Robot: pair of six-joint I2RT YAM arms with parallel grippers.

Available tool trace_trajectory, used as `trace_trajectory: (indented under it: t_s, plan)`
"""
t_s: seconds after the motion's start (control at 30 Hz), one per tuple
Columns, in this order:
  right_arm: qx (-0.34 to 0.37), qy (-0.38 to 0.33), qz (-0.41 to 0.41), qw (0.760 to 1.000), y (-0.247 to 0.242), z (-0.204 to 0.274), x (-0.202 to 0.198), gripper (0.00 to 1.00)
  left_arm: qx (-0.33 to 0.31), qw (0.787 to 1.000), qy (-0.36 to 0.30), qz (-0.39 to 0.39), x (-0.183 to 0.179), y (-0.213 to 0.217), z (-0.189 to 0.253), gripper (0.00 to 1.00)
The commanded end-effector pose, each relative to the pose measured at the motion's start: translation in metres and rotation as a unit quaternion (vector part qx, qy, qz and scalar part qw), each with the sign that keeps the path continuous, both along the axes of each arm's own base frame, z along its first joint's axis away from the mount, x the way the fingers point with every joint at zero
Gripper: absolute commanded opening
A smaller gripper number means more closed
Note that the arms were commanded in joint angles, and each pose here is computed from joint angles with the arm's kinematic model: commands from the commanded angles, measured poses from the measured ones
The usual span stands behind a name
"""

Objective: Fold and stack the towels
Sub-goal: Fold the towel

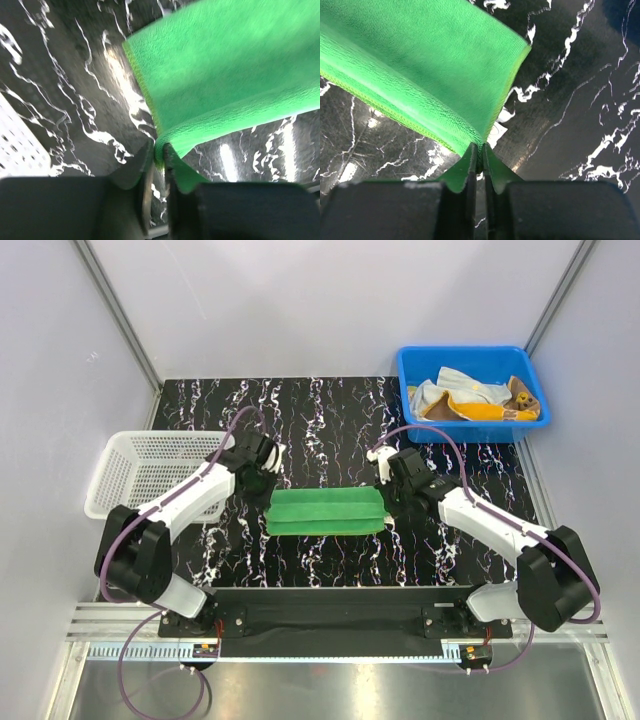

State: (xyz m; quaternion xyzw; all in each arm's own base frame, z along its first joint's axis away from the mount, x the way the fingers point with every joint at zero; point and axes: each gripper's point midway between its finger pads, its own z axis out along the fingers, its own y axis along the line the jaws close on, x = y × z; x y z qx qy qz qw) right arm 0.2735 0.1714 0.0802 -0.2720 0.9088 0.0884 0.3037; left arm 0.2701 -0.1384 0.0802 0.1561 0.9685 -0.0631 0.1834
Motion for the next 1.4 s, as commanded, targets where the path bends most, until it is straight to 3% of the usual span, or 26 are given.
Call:
trace_trajectory:
  t_s: [0.0,0.07,0.1,0.17,0.27,0.4,0.5,0.57,0.73,0.97,1.07,1.27,1.37]
  plan:
    - [-0.028,-0.008,-0.018,0.999,-0.012,0.009,0.001,0.15,0.037,0.999,0.005,0.004,-0.008,0.008,-0.001,0.21]
    - [-0.014,-0.019,-0.013,1.0,-0.009,0.024,0.001,0.23,0.054,0.998,0.015,0.014,-0.015,0.01,0.008,0.25]
    - [-0.012,-0.017,-0.01,1.0,-0.009,0.028,-0.002,0.24,0.087,0.995,-0.012,0.039,-0.002,0.019,0.025,0.29]
    - [0.003,-0.03,-0.01,1.0,-0.006,0.044,-0.002,0.26,0.137,0.989,-0.006,0.062,-0.007,0.033,0.039,0.29]
    - [0.007,-0.04,-0.028,0.999,-0.009,0.056,0.002,0.27,0.16,0.982,-0.046,0.09,0.005,0.042,0.07,0.38]
    - [0.004,-0.028,-0.054,0.998,-0.006,0.053,0.01,0.28,0.031,0.997,-0.038,0.067,0.006,-0.006,0.07,0.43]
    - [0.017,0.007,-0.1,0.995,0.002,0.042,0.017,0.28,-0.073,0.996,-0.011,0.054,0.001,-0.046,0.047,0.43]
    - [0.015,0.033,-0.128,0.991,0.006,0.028,0.02,0.28,-0.104,0.993,0.003,0.055,-0.001,-0.058,0.026,0.43]
    - [-0.005,0.08,-0.19,0.978,0.001,-0.004,0.017,0.27,-0.052,0.992,0.04,0.107,-0.005,-0.043,-0.017,0.38]
    - [0.025,0.131,-0.282,0.95,-0.002,-0.031,-0.007,0.27,-0.053,0.99,0.048,0.122,-0.017,-0.039,-0.033,0.41]
    - [0.033,0.137,-0.304,0.942,-0.008,-0.038,-0.017,0.27,-0.039,0.99,0.059,0.123,-0.021,-0.035,-0.048,0.35]
    - [0.051,0.133,-0.323,0.935,-0.011,-0.047,-0.024,0.27,-0.034,0.991,0.064,0.117,-0.015,-0.037,-0.056,0.0]
    - [0.064,0.125,-0.331,0.933,-0.012,-0.041,-0.025,0.27,-0.04,0.991,0.056,0.117,-0.01,-0.039,-0.049,0.0]
